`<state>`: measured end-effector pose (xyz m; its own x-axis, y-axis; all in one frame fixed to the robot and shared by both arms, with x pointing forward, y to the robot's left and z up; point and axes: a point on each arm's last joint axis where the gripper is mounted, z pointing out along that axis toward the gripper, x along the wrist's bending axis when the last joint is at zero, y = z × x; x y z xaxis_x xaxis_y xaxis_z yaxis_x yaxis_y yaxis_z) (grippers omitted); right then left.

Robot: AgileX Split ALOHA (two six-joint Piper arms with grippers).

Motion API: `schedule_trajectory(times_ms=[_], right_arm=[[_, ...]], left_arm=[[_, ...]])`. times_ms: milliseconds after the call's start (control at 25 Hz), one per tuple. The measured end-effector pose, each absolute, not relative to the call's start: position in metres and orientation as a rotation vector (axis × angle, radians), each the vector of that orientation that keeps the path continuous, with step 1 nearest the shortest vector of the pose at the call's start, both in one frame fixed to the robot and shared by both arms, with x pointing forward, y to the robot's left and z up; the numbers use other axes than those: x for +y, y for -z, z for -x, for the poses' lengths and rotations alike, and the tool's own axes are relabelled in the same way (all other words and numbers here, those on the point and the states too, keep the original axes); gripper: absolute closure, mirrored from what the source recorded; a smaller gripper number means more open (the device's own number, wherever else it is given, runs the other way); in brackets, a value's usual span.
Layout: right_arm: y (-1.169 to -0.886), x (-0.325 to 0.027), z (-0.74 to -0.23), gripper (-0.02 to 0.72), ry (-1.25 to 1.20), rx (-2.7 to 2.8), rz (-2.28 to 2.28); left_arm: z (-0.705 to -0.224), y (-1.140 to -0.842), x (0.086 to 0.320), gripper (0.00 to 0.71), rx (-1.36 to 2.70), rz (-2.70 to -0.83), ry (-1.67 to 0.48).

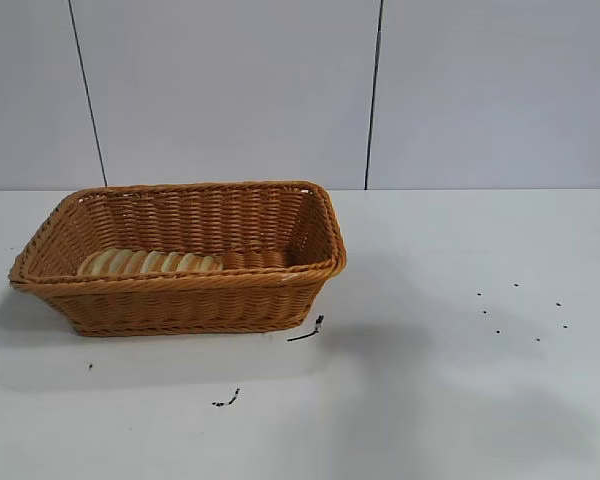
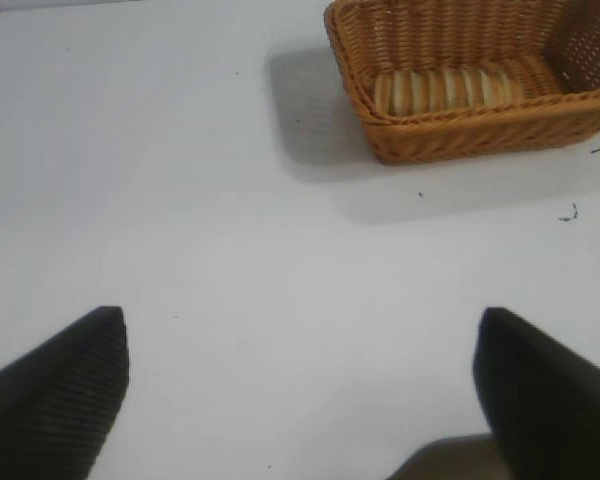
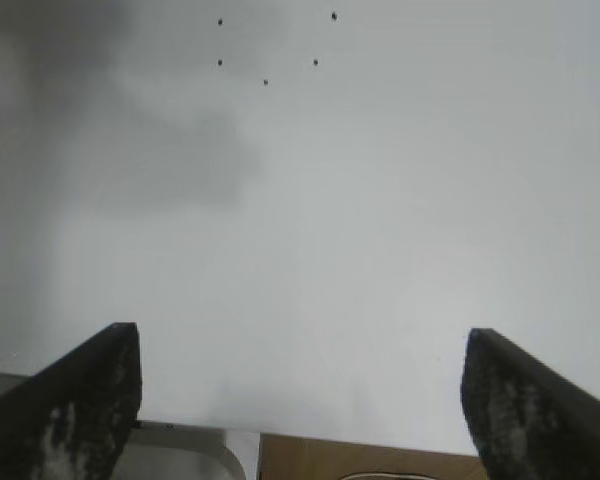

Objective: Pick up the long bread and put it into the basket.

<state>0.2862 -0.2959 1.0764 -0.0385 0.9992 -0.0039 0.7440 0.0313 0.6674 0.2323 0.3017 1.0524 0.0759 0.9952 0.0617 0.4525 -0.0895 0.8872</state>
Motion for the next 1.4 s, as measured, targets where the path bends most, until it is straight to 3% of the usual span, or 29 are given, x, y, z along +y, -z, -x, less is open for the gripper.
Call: schedule_trajectory(times_ms=[280, 1400], right_arm=[[-1.053, -0.291, -0.227, 0.104, -0.916, 1.642, -1.559], [-1.051, -0.292, -0.235, 0.104, -1.005, 1.583, -1.507]], left_arm=[[-0.232, -1.052, 0.302, 0.014, 1.462, -1.639, -0.96], [-0.232, -1.052, 0.302, 0.014, 1.462, -1.639, -0.96]])
